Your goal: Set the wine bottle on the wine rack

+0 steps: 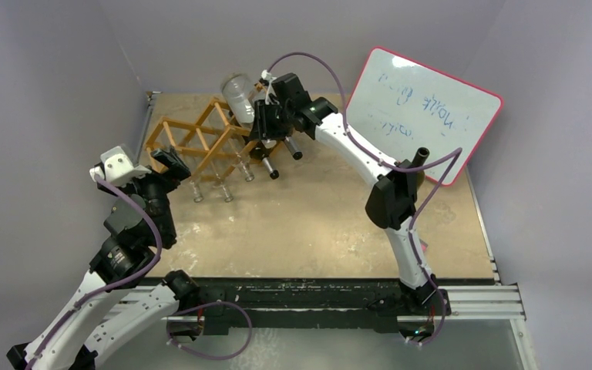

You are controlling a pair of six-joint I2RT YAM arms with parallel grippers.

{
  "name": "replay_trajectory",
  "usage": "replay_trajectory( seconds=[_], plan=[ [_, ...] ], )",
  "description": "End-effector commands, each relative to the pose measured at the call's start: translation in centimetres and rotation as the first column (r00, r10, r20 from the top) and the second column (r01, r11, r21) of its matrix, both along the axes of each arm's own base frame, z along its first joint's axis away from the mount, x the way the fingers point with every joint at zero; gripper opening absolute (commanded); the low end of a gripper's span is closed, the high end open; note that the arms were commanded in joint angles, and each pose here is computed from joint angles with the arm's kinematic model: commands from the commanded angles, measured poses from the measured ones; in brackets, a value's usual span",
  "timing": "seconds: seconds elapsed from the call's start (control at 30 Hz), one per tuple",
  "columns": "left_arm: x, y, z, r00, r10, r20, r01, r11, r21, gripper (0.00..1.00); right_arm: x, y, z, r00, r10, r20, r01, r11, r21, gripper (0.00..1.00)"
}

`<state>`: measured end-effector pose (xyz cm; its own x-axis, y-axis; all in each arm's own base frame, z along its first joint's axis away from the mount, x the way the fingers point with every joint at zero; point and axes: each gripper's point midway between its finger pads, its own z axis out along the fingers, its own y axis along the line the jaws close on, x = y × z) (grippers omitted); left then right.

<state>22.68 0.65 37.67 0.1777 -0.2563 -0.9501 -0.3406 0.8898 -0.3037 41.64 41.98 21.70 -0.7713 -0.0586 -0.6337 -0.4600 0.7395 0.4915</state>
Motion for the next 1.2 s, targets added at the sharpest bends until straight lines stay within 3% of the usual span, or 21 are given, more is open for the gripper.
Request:
replay_trajectory(
  seconds=[0.0, 0.13, 0.23, 0.67, 0.97, 1.17],
  plan=[
    [0.0, -0.2, 1.1, 1.000, -0.016, 0.026, 0.017, 1.000, -0.018, 0.87, 0.5, 0.5, 11.6, 0.969, -0.020, 0.245, -0.025, 0.983, 0.181, 0.11],
    [0.0, -0.2, 1.0, 1.000, -0.017, 0.023, 0.017, 1.000, -0.017, 0.87, 0.1, 0.1, 11.6, 0.971, -0.027, 0.239, -0.014, 0.986, 0.168, 0.12],
    [0.0, -0.3, 0.9, 1.000, -0.018, 0.023, 0.018, 1.000, -0.018, 0.87, -0.1, -0.1, 11.6, 0.968, -0.028, 0.249, -0.012, 0.988, 0.156, 0.20],
    [-0.1, -0.1, 0.8, 1.000, -0.012, 0.020, 0.013, 1.000, -0.020, 0.87, -0.7, -1.2, 11.9, 0.965, -0.007, 0.264, -0.020, 0.995, 0.102, 0.37],
    [-0.1, -0.1, 0.6, 1.000, -0.014, 0.017, 0.015, 1.000, -0.020, 0.87, -0.3, -1.6, 11.1, 0.957, -0.015, 0.289, -0.008, 0.997, 0.078, 0.63],
    [-0.2, 0.0, 0.7, 1.000, -0.011, 0.015, 0.011, 1.000, -0.014, 0.87, 0.1, -2.5, 11.3, 0.949, -0.059, 0.309, 0.043, 0.997, 0.061, 0.66]
  ],
)
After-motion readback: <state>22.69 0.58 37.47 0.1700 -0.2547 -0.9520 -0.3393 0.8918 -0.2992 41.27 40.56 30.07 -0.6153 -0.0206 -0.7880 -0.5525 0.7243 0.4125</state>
